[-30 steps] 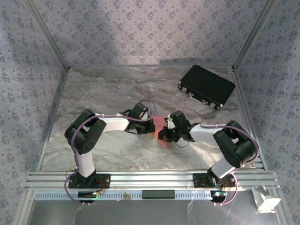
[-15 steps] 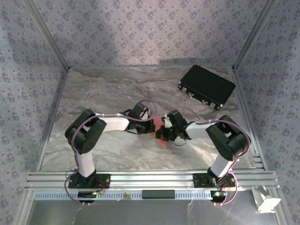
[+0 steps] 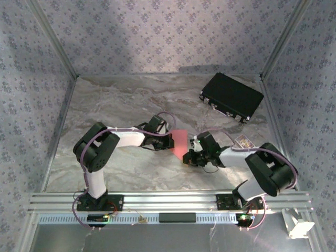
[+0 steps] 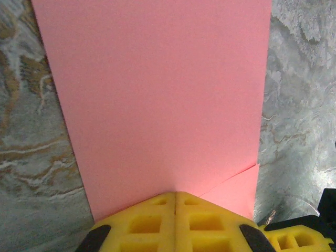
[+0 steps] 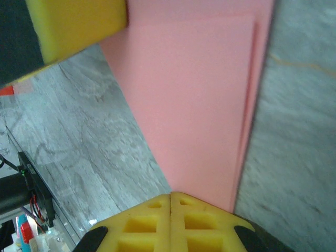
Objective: Fold a paper plane with a square sheet of paper (pick it up from the middle)
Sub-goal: Third fold the triangle at the center of the table.
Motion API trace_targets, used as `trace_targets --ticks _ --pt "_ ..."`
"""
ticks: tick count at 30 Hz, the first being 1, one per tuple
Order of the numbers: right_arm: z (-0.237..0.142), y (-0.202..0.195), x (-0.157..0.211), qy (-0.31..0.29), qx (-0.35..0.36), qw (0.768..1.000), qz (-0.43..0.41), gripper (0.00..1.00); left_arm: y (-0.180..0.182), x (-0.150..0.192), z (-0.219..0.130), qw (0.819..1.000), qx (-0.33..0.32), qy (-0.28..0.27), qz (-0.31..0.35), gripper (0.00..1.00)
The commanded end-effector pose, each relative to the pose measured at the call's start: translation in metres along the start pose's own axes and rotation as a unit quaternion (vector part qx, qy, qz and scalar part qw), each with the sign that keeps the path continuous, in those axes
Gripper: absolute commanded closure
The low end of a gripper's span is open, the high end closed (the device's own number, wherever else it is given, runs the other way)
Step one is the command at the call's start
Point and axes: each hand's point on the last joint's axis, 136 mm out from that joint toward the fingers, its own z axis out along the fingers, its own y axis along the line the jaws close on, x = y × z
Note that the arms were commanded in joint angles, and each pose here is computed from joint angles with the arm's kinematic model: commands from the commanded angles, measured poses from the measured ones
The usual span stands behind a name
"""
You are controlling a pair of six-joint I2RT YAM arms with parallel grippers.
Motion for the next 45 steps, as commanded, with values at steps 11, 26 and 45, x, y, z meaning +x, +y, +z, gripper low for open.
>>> trace_targets --ticks 11,26,45 --pt "-0.029 -0.031 0.027 -0.002 0.023 0.999 0.048 0.99 0.048 0.033 0.013 0.996 -0.069 0.045 -0.036 1.0" --pt "-0.065 -0.017 -0.015 -0.097 0.058 0.994 -0.001 0.73 0.01 0.03 -0.008 0.998 -0.053 -0.03 -0.036 1.0" --pt "-0.037 0.002 -0.05 -0.064 0.013 0.997 -0.038 0.67 0.002 0.002 -0.057 0.996 -0.024 -0.088 -0.023 0.76"
